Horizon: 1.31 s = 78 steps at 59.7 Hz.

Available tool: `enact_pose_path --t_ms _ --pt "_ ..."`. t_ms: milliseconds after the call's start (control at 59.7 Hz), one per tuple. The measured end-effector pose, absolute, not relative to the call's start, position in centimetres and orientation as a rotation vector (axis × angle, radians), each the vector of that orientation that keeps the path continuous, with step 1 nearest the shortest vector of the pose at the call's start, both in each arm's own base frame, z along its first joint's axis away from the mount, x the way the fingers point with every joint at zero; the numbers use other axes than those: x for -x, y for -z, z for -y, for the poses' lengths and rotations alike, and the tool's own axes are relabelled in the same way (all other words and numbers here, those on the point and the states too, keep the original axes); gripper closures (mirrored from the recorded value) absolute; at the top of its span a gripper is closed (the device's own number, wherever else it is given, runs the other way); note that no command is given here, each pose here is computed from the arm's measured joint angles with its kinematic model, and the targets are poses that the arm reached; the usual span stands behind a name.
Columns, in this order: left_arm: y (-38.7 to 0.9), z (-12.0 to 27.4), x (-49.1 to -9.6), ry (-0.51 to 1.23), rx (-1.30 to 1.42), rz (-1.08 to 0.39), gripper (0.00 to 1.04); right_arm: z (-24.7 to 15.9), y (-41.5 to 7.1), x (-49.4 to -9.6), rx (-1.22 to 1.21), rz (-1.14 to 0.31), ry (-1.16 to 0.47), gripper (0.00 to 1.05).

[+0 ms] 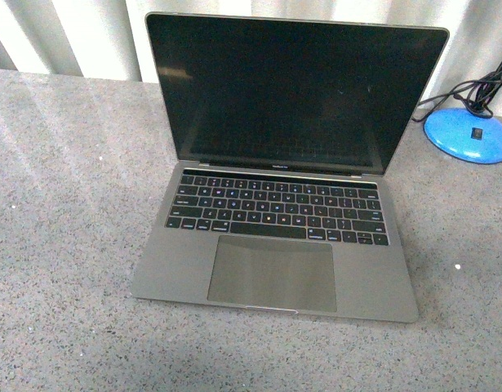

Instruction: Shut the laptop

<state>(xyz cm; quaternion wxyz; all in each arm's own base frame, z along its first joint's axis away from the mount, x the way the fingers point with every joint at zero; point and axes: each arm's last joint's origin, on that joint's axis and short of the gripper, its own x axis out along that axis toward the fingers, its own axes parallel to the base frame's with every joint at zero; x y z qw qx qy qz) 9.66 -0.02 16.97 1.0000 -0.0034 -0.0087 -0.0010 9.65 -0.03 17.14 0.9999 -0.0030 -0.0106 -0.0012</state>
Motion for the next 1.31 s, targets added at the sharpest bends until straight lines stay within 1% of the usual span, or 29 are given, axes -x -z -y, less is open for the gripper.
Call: enact_pose_path --t_ms 1306 --pt "-16.97 0.02 -9.66 0.002 0.007 0.017 0.07 0.03 -17.14 -9.65 0.006 0.021 0.002 0.1"
